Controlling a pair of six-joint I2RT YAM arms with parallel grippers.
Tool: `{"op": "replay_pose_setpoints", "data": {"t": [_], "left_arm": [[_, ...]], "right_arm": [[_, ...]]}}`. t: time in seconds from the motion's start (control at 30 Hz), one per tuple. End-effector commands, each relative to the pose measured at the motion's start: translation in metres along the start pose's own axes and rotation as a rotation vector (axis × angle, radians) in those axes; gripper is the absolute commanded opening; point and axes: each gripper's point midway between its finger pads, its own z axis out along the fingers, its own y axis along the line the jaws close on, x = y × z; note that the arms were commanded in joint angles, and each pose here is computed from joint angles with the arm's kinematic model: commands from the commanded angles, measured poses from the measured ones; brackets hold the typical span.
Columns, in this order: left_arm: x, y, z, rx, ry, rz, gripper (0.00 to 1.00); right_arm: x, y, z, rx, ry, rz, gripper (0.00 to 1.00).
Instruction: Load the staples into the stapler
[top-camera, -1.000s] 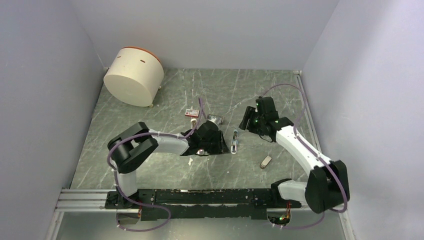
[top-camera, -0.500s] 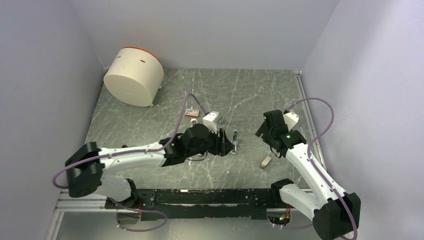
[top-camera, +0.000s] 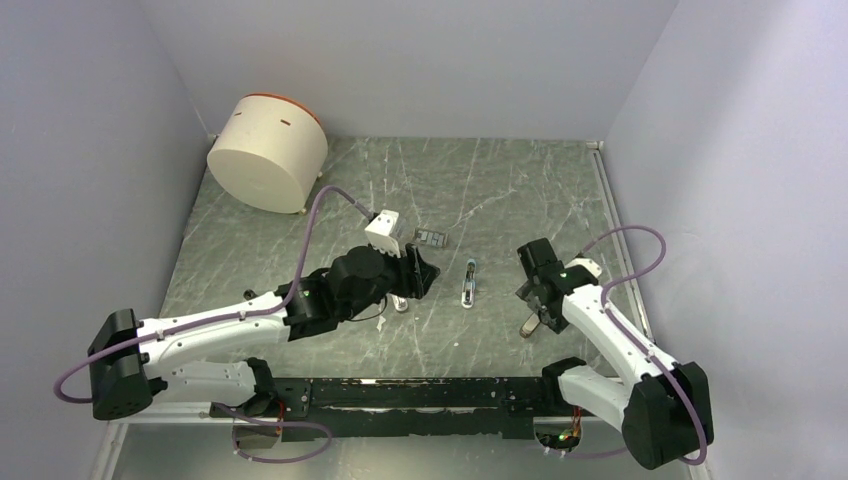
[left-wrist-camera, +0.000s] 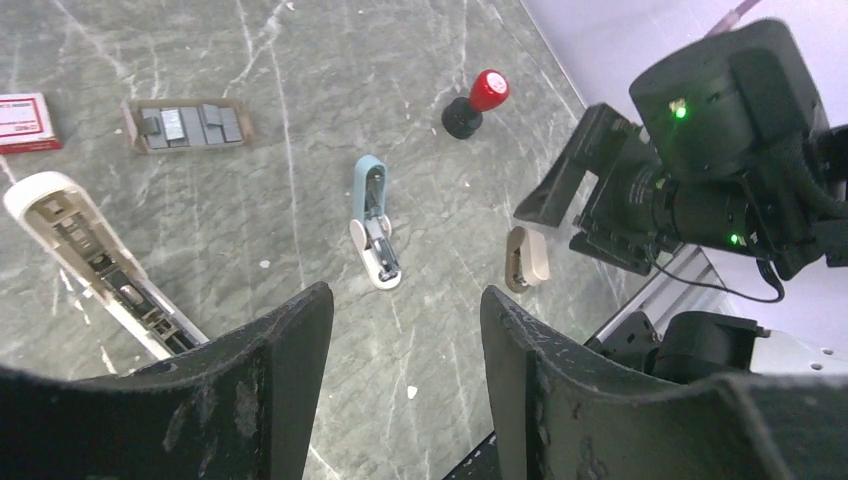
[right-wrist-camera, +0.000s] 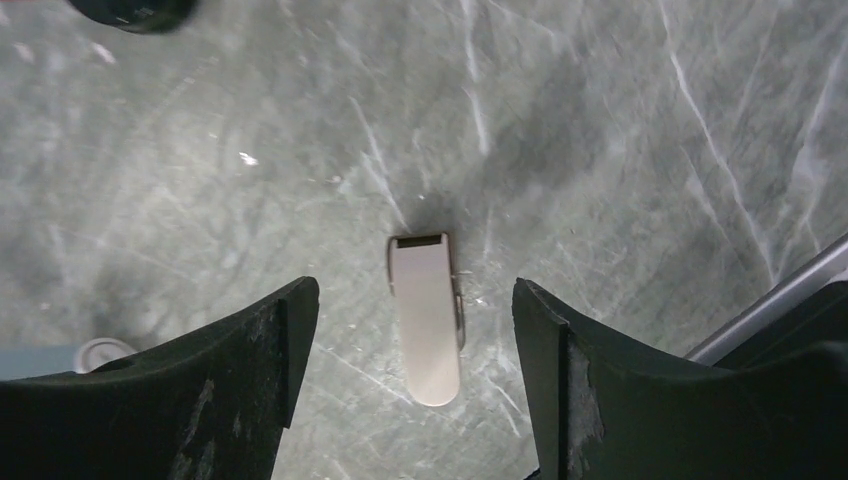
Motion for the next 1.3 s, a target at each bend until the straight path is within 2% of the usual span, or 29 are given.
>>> {"op": "replay_pose_setpoints", "data": {"t": [0.0, 0.2, 0.4, 0.6, 0.7, 0.87, 1.27], "left_arm": [[-0.002, 0.013, -0.005, -0.055, -0.021, 0.011, 0.60], [0.005, 0.010, -0.003, -0.050, 0.023, 0.007, 0.60], [0.017, 0.006, 0.000, -0.020, 0.056, -0.016, 0.59], [0.020, 0.003, 0.003, -0.005, 0.060, -0.034, 0.59], [0.022, 0.003, 0.004, -0.006, 0.065, -0.033, 0.59], [0.026, 0.002, 0.006, 0.000, 0.075, -0.040, 0.59], [0.031, 0.002, 0.010, -0.001, 0.082, -0.062, 0.59]], "right_arm": [[0.013, -0.001, 0.011, -0.011, 0.022, 0.078, 0.73], [0.025, 0.005, 0.022, -0.035, 0.057, 0.071, 0.68], [0.030, 0.006, 0.027, -0.067, 0.060, 0.038, 0.50], [0.035, 0.025, 0.025, -0.173, 0.088, -0.054, 0.33], [0.034, 0.045, 0.022, -0.273, 0.095, -0.125, 0.32], [0.034, 0.067, 0.024, -0.311, 0.127, -0.244, 0.29], [0.021, 0.096, 0.016, -0.416, 0.089, -0.337, 0.32]]}}
